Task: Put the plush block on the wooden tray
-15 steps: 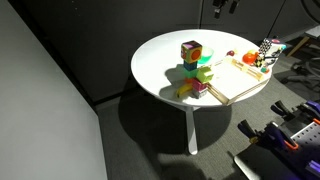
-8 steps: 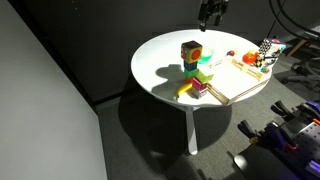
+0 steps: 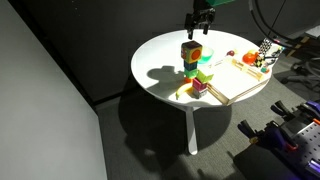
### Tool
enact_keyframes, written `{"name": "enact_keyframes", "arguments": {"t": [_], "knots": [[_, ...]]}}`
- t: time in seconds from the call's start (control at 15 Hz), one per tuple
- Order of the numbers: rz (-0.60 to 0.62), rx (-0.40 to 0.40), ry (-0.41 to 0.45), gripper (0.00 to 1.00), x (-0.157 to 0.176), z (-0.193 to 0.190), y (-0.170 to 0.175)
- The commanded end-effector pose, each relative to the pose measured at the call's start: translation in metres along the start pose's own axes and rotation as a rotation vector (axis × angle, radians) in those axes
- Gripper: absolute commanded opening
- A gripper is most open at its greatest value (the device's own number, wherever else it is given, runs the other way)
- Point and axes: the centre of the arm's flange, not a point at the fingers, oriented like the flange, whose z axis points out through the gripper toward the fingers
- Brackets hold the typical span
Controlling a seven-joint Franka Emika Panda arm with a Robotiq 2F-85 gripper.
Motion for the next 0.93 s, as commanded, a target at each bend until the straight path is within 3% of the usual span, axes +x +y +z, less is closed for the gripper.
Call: {"name": "enact_keyframes", "arguments": {"t": [0.0, 0.87], "knots": [[0.052, -0.029, 0.024, 1.00, 0.014, 0.003, -0.014], [0.100, -0.092, -0.025, 1.00, 0.015, 0.036, -0.021]]}}
